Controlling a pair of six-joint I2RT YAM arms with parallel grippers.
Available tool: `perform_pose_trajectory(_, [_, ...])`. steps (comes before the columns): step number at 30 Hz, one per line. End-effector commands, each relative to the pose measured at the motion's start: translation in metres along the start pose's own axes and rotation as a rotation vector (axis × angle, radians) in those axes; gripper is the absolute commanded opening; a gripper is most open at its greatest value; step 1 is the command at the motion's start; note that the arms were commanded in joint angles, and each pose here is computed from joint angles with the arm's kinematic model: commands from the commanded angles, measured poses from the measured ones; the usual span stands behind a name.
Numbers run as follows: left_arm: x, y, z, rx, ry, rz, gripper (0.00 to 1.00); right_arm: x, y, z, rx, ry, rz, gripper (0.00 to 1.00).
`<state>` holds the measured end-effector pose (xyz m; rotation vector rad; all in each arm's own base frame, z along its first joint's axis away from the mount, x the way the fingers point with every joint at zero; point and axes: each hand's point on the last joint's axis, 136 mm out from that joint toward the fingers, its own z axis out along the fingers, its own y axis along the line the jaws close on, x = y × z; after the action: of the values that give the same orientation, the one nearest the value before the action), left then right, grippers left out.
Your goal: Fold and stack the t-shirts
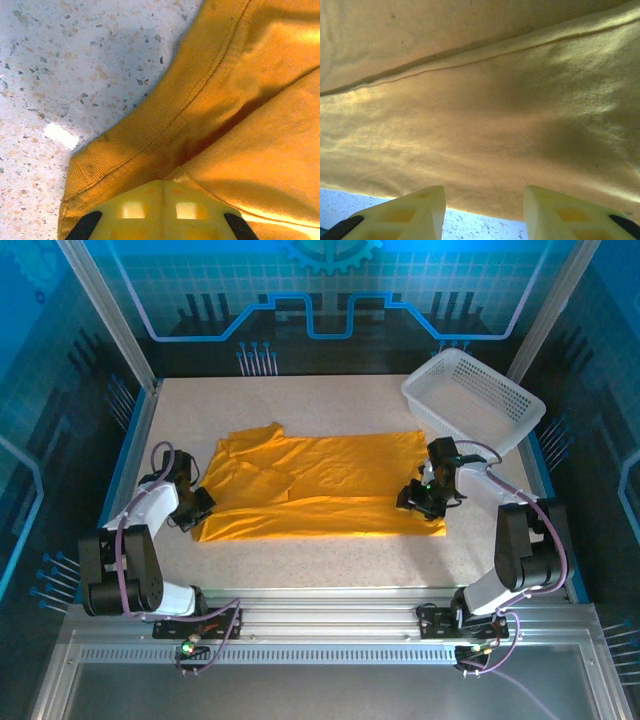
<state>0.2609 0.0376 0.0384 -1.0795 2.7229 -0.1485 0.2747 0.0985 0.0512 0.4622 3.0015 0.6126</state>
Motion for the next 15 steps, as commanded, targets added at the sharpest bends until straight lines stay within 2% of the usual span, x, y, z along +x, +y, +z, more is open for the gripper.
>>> perform_pose_trajectory(1, [-0.013,0.003,-0.007,-0.023,-0.037,0.001,0.00,0.000,0.003,-0.006,0.009,0.000,-0.002,0.45])
perform_pose_trajectory(9, [-0.031,-0.010,-0.007,0.002,-0.066,0.039,0.00,0.001,-0.004,-0.009,0.042,-0.016,0.001,0.45])
perform_pose_trajectory(15, [-0.031,-0.012,-0.011,0.003,-0.056,0.055,0.00,-0.001,-0.029,-0.010,0.138,-0.048,0.040,0.43])
